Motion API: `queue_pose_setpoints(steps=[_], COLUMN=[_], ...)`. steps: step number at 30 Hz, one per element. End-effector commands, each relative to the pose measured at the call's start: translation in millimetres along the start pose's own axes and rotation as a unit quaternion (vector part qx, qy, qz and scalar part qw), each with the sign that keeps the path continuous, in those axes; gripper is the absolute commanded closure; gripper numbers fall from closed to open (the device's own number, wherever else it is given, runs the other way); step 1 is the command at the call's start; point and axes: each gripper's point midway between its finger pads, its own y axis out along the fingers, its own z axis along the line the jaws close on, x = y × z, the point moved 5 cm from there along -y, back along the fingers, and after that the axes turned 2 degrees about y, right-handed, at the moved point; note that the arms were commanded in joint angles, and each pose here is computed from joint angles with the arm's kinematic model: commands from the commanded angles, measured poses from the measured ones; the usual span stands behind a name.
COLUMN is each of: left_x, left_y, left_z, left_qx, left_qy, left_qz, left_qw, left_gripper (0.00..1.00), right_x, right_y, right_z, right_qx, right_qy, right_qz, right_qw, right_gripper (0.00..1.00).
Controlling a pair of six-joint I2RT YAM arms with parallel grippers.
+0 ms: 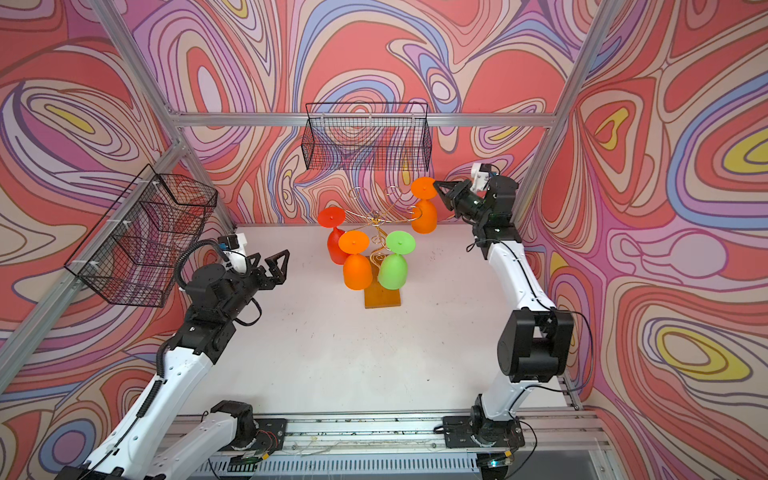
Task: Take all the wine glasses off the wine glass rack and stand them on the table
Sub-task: 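Lift the orange glass up off the rack with the right gripper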
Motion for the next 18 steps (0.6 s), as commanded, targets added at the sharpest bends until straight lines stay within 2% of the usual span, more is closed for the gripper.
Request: queue_pose_setpoints(steps=[1, 12, 18], left_x=[2.2, 14.5, 25.9], left_y=[-4.6, -9.7, -11.5], left_z=[-5.0, -16.6, -38.7], left_qx=[-0.013, -0.049, -0.126], left_qy=[0.005, 0.012, 0.022], left_qz=[-0.003, -0.023, -0.025], left_qw=[1.000, 0.998, 0.992], left_gripper=[0.08, 0.08, 0.09], right_x=[5.2, 2.0, -2.1], right_y=[-24.0, -65.6, -81.0], right_z=[33.6, 94.7, 130.9], right_qx=[0.007, 0.007, 0.052], right_qy=[-0.052, -0.139, -0.165], right_qz=[-0.032, -0.074, -0.081], right_qw=[0.998, 0.988, 0.982], right_gripper=[1.00, 1.00, 1.00])
